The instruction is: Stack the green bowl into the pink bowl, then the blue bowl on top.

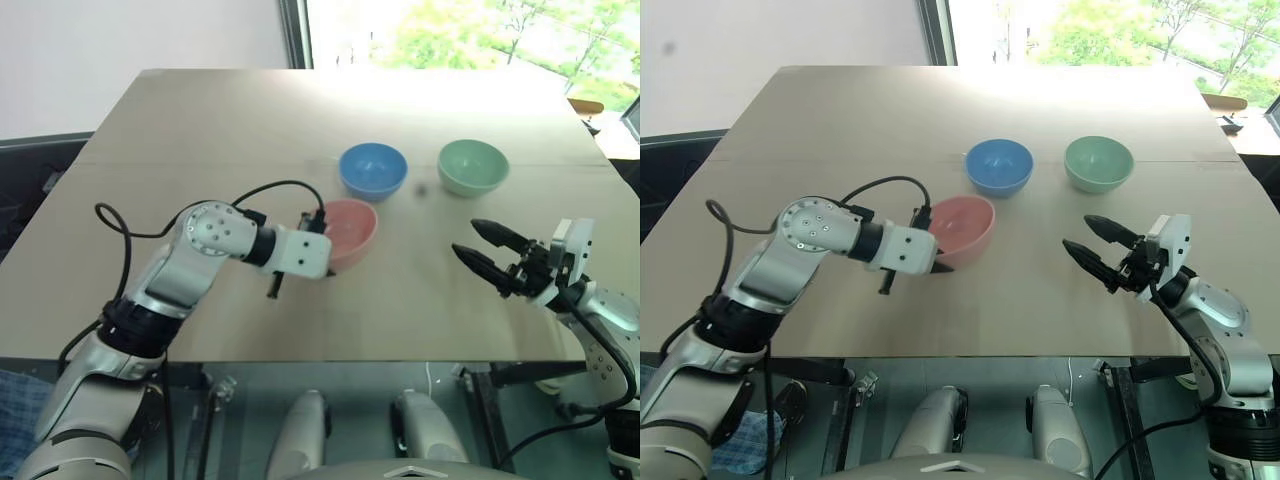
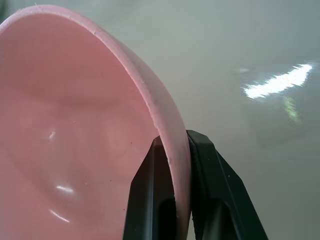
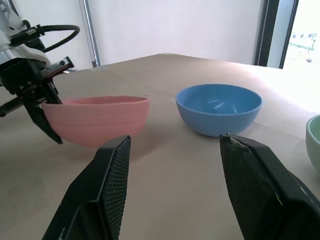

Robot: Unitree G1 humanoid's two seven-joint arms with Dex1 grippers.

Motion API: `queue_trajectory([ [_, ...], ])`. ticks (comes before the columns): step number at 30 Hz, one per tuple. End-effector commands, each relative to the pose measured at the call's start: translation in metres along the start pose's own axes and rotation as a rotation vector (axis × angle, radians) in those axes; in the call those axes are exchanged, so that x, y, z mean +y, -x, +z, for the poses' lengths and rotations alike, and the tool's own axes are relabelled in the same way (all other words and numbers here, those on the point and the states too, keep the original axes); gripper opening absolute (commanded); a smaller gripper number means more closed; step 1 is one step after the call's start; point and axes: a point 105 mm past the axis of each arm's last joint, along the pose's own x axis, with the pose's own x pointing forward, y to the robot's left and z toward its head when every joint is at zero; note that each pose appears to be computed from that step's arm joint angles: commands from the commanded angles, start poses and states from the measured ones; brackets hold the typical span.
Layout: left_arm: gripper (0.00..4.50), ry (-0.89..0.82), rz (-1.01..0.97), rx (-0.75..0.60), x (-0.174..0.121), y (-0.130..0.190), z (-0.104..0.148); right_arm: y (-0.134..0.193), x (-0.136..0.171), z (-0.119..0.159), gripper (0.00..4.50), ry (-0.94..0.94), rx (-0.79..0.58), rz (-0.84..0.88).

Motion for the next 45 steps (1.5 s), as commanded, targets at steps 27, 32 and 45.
queue_trajectory([
  [27, 4.34, 0.583, 0.413, -0.439, -0.001, 0.086, 0.0, -0.002, -0.02, 0.007, 2.97, 0.081, 0.048, 0.041],
  [32, 4.34, 0.718, 0.537, -0.499, -0.015, 0.11, -0.016, -0.002, -0.043, -0.007, 2.97, 0.137, 0.187, 0.008],
  [45, 4.34, 0.826, 0.588, -0.568, -0.063, 0.134, -0.028, -0.046, -0.116, 0.011, 2.97, 0.542, 0.483, 0.04],
])
